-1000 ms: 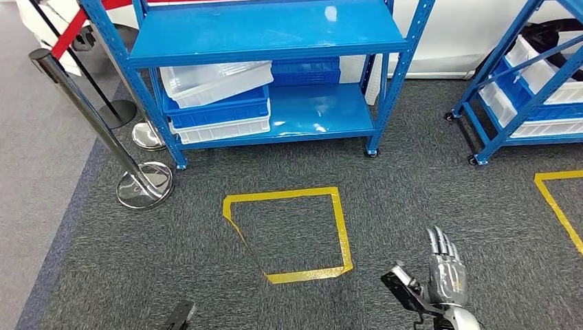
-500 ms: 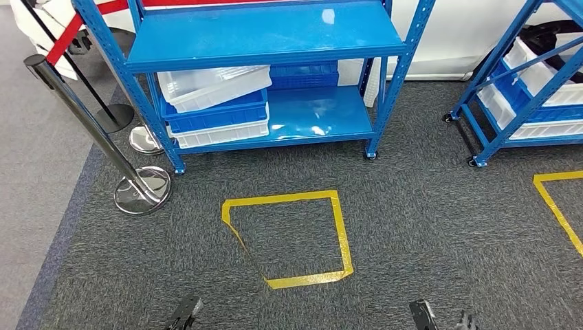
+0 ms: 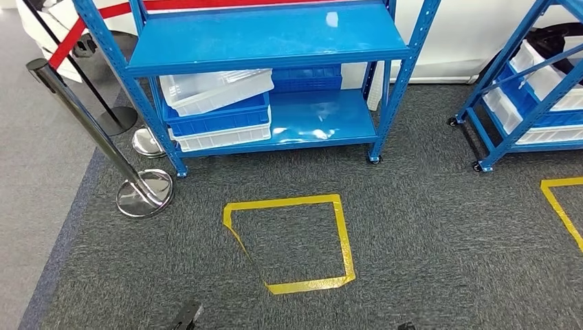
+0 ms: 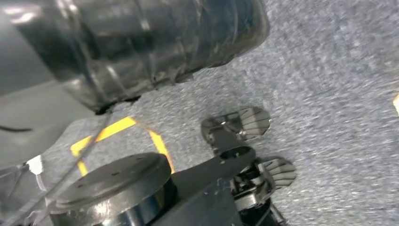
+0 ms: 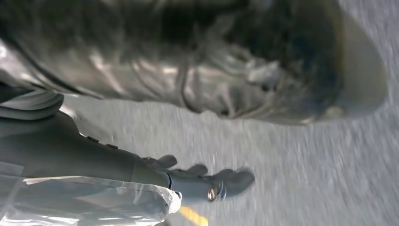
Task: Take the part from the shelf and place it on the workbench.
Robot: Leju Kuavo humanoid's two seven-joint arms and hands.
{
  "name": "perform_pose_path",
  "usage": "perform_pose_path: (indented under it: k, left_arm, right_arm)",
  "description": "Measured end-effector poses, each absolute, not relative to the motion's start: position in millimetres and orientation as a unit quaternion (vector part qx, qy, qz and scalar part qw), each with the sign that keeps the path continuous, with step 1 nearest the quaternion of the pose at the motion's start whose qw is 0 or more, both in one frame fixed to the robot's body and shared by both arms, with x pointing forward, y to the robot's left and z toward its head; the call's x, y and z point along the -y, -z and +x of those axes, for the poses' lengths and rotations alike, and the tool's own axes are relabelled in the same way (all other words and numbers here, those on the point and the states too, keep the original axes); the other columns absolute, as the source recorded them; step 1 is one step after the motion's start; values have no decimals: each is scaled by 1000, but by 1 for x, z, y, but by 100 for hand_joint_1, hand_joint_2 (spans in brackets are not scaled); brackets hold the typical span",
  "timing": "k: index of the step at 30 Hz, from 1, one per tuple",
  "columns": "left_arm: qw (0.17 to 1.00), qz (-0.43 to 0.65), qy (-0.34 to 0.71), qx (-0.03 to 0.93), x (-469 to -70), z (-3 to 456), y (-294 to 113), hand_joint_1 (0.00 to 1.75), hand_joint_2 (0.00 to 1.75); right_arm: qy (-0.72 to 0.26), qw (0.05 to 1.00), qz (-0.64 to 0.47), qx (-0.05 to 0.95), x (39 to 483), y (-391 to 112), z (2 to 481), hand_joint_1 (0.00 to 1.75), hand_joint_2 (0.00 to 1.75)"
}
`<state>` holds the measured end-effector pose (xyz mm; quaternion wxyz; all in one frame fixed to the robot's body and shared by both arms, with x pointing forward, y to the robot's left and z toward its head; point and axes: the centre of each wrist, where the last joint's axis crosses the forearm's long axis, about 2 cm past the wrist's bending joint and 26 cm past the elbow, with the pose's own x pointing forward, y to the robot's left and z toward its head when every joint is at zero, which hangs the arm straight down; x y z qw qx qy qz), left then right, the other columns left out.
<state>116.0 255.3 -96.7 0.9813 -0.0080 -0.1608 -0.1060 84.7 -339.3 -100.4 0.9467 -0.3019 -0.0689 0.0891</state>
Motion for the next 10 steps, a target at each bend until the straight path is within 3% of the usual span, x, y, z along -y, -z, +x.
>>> perform_pose_path:
  k: [1, 5, 10]
  left_arm:
    - [982, -6, 105, 156, -256, 117, 97, 0, 0]
    - [985, 3, 93, 147, -256, 121, 95, 0, 175]
    - [986, 23, 77, 146, -258, 124, 95, 0, 175]
  right_arm:
    - [-83, 952, -286, 68, 335, 101, 84, 0, 0]
    - [-77, 966, -235, 79, 320, 103, 83, 0, 175]
    - [-130, 967, -194, 101, 306, 104, 82, 0, 175]
